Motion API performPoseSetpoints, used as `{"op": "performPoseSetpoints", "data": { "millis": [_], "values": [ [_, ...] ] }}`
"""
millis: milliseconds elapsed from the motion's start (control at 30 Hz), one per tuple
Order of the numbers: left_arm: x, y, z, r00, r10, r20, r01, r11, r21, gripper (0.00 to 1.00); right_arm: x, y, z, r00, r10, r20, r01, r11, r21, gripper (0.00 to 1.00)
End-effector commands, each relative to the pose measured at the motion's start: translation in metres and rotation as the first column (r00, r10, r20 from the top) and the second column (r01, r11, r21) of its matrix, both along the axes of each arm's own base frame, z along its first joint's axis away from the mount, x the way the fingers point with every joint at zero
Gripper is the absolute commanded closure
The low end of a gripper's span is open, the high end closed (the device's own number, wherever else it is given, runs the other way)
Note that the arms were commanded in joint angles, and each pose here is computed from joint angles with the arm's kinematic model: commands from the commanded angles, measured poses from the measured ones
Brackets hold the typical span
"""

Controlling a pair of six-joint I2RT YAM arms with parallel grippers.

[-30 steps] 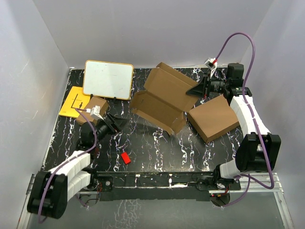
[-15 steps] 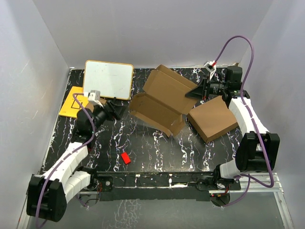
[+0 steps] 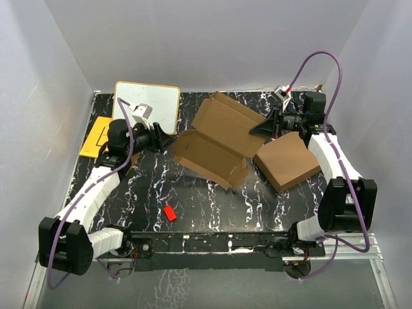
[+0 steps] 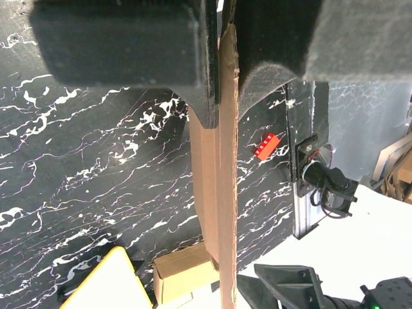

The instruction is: Fold the paper box

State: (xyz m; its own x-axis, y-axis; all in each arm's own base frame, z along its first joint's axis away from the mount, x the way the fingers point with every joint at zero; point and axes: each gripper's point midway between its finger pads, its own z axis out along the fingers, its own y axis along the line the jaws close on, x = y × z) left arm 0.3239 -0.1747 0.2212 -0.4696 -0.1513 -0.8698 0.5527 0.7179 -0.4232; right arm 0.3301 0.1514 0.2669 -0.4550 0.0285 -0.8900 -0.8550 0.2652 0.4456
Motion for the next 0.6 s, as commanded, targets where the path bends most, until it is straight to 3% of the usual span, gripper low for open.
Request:
{"op": "performPoseSetpoints", "data": {
  "millis": [0,133,567],
  "values": [
    [0.0,-0.008,0.022,0.997,-0.068,0.04,0.067,0.997,0.036,0.54,-0.006,0.0,0.02,0.991,0.038,0.129,-0.038,0.999,0.004,0.92],
    [-0.001,-0.015,0.018,0.998,-0.057,0.017,0.057,0.997,-0.044,0.53,-0.007,0.0,0.02,0.991,0.042,0.13,-0.043,0.999,0.006,0.92],
    [0.007,-0.024,-0.009,1.0,-0.026,0.013,0.026,1.0,0.009,0.54,-0.01,0.001,0.015,0.99,0.069,0.121,-0.071,0.997,0.016,0.92]
  ]
}}
